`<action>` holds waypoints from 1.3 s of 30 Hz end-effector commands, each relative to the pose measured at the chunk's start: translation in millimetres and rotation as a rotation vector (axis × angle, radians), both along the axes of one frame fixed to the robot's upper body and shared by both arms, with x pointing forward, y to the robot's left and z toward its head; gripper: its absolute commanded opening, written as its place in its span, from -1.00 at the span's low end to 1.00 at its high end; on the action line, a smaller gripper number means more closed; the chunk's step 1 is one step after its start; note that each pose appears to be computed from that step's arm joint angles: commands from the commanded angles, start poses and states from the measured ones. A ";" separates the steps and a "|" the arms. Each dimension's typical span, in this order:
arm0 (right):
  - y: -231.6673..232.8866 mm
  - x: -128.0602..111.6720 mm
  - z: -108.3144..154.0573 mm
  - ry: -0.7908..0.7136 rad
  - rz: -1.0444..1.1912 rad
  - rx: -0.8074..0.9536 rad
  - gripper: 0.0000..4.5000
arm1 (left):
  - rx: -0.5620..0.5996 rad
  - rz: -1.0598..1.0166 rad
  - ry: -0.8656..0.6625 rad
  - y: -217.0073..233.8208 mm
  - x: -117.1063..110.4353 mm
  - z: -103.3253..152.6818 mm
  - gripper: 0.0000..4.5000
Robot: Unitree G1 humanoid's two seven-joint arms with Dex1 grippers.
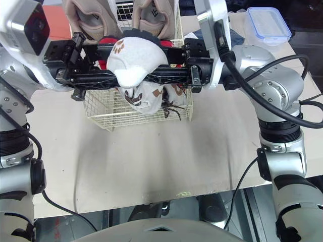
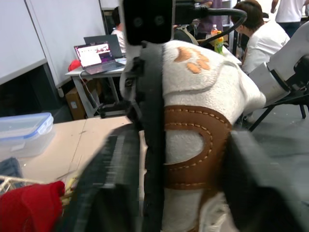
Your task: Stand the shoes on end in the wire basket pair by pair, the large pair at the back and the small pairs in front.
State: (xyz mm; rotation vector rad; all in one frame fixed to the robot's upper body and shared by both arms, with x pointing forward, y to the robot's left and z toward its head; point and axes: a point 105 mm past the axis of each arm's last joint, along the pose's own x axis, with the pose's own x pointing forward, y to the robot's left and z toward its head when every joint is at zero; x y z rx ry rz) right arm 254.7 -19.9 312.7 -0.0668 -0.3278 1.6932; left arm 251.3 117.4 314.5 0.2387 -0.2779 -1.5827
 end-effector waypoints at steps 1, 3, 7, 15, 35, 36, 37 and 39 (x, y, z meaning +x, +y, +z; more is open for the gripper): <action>-4.9 -3.7 11.7 -0.049 -0.013 0.028 -0.48 | 0.026 -0.039 -0.022 6.4 -10.4 3.0 -0.36; -6.1 -3.2 12.4 -0.037 -0.014 0.037 -0.28 | 0.012 -0.025 -0.025 8.3 -10.2 3.8 -0.37; -15.9 -3.1 12.0 -0.031 -0.035 0.039 0.19 | -0.070 0.078 -0.054 20.2 -7.6 10.0 -0.60; -49.5 0.6 13.8 -0.005 -0.169 0.095 1.00 | -0.269 0.438 -0.194 61.7 -7.4 22.9 -0.74; -68.5 4.8 -20.1 -0.106 -0.305 -0.052 1.00 | -0.307 0.748 -0.204 94.3 -6.0 -57.2 -0.74; -68.4 4.7 -20.3 -0.107 -0.303 -0.055 1.00 | -0.294 0.746 -0.197 94.1 -5.6 -62.1 -0.74; -68.2 5.0 -20.4 -0.107 -0.302 -0.057 1.00 | -0.276 0.743 -0.189 93.3 -5.0 -67.2 -0.74; -67.6 4.7 -20.4 -0.107 -0.296 -0.060 1.00 | -0.271 0.738 -0.176 92.3 -3.6 -73.4 -0.74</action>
